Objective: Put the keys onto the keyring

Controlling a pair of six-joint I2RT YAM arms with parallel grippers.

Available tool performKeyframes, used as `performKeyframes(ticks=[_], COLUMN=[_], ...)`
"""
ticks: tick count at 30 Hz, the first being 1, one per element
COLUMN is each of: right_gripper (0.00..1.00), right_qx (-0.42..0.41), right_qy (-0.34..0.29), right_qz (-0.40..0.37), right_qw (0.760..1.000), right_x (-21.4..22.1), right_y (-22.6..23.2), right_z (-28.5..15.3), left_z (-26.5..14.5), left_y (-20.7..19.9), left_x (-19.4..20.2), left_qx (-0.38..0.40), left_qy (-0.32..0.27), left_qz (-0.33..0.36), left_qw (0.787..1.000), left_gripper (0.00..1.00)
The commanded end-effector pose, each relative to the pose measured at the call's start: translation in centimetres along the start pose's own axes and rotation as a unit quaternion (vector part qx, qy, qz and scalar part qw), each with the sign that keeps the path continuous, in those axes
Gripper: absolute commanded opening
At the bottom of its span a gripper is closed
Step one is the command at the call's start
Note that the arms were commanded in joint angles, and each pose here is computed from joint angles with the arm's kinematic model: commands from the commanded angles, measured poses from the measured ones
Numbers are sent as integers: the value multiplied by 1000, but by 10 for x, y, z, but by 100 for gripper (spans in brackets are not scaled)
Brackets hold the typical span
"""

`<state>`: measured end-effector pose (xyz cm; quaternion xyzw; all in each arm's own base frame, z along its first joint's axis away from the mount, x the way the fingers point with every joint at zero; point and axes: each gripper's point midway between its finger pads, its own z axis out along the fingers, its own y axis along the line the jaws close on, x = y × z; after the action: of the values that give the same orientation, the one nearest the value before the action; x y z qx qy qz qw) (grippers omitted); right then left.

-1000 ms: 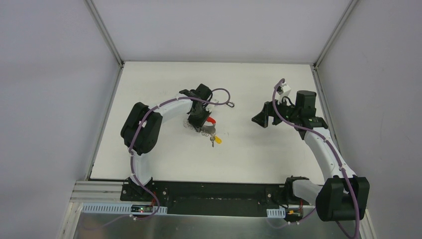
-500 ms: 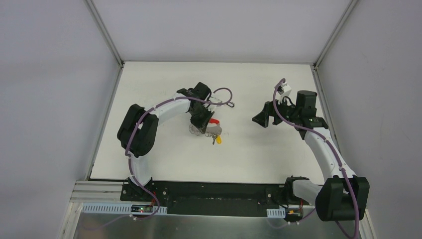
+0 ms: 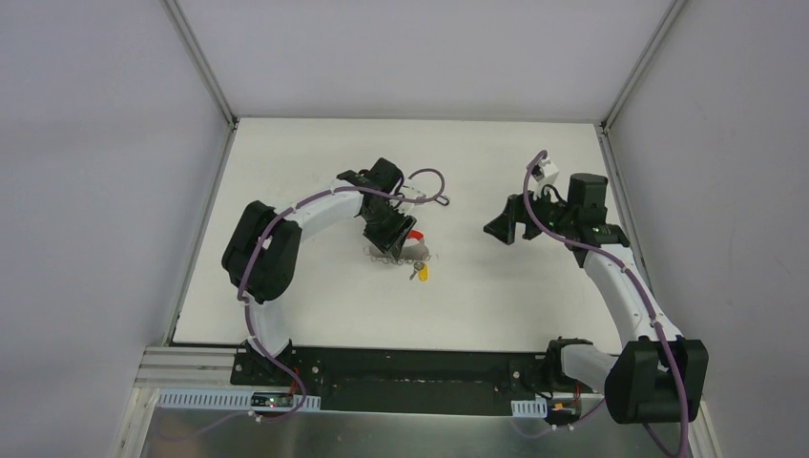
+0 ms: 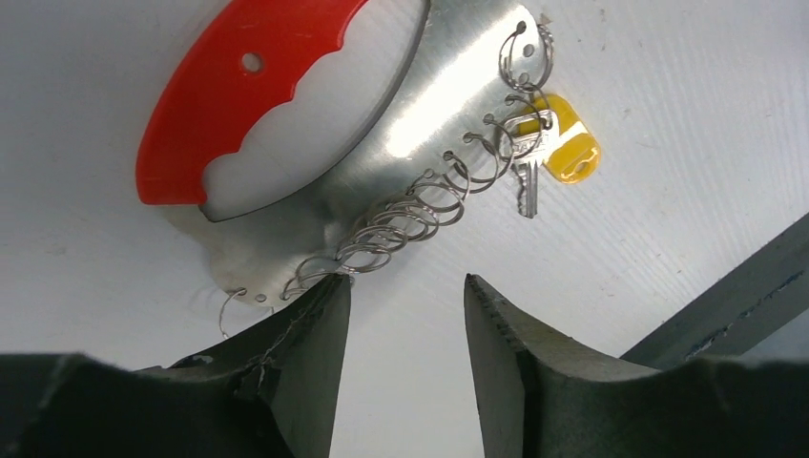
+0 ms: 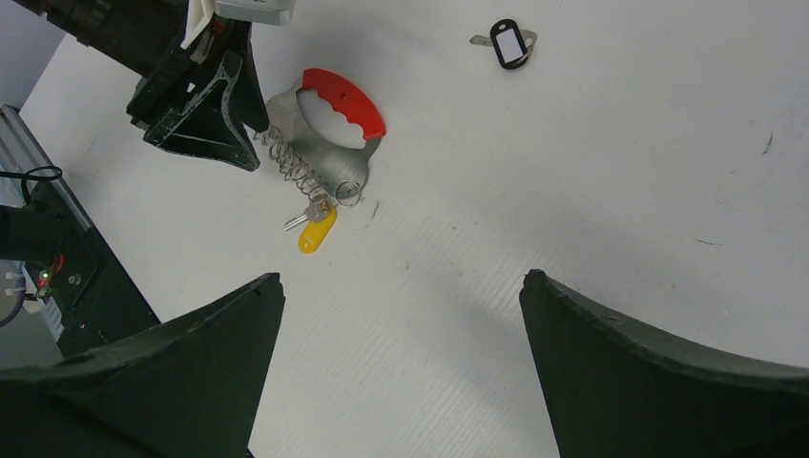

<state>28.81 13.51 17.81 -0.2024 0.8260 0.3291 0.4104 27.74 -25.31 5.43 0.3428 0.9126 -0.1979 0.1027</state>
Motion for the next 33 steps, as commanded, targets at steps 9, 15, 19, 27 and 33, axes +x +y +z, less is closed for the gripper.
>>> performKeyframes(ticks=[9, 15, 19, 27, 33], right_gripper=[98, 98, 98, 98, 98], right_qx=[-6, -4, -5, -4, -2], right_qy=[-3, -1, 1, 7, 9], right_qz=[-13, -14, -13, -8, -7], right_qw=[1000, 1000, 1000, 1000, 1000], right_x=[1, 1, 3, 5, 6], right_y=[1, 0, -1, -3, -5], right_z=[-3, -2, -1, 1, 2], left_z=[-7, -16, -17, -16, -24], left_y=[27, 38, 42, 47, 49], left_x=[5, 9, 20, 29, 24], left_qx=[-89, -128, -139, -146, -130], left_qy=[15, 22, 38, 53, 35], left_qz=[-1, 0, 0, -10, -27], left_qw=[996, 992, 990, 988, 991], left_gripper=[38, 37, 37, 37, 36])
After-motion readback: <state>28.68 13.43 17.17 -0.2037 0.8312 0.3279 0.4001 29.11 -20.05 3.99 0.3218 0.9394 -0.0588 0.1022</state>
